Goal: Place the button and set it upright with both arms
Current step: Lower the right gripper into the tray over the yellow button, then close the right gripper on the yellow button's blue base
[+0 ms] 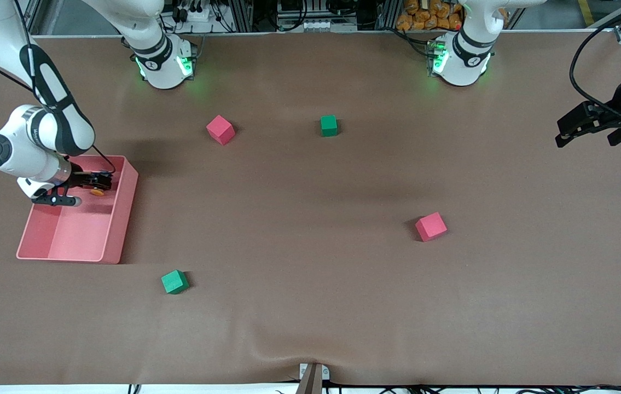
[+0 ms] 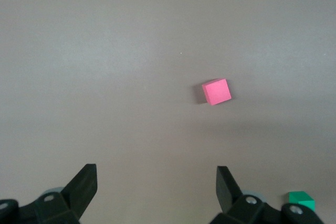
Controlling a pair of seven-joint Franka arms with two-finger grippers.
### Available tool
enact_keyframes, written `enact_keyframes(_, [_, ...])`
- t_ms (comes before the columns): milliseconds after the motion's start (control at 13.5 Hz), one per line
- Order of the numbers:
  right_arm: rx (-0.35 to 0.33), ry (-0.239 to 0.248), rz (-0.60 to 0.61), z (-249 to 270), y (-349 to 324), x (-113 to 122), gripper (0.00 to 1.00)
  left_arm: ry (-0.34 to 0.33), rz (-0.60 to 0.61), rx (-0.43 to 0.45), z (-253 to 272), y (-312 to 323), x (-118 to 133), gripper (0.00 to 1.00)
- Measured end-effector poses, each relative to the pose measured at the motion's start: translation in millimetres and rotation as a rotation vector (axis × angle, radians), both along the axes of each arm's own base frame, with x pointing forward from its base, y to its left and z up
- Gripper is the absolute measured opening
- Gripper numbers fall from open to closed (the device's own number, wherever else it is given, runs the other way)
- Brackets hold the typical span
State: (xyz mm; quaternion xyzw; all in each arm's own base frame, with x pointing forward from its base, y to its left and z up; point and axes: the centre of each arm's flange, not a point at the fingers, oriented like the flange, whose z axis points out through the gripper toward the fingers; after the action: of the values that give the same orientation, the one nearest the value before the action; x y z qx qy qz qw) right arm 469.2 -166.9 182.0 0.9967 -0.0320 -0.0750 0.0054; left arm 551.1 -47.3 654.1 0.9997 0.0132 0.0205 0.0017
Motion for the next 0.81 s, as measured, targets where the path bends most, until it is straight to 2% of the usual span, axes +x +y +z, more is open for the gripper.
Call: enact_keyframes(815, [-0.004,-0.011,-0.001,7.6,-1.1,2.3,1.00,0.000,-0.002,0.000,0.0,-1.2,-0.1,1.00])
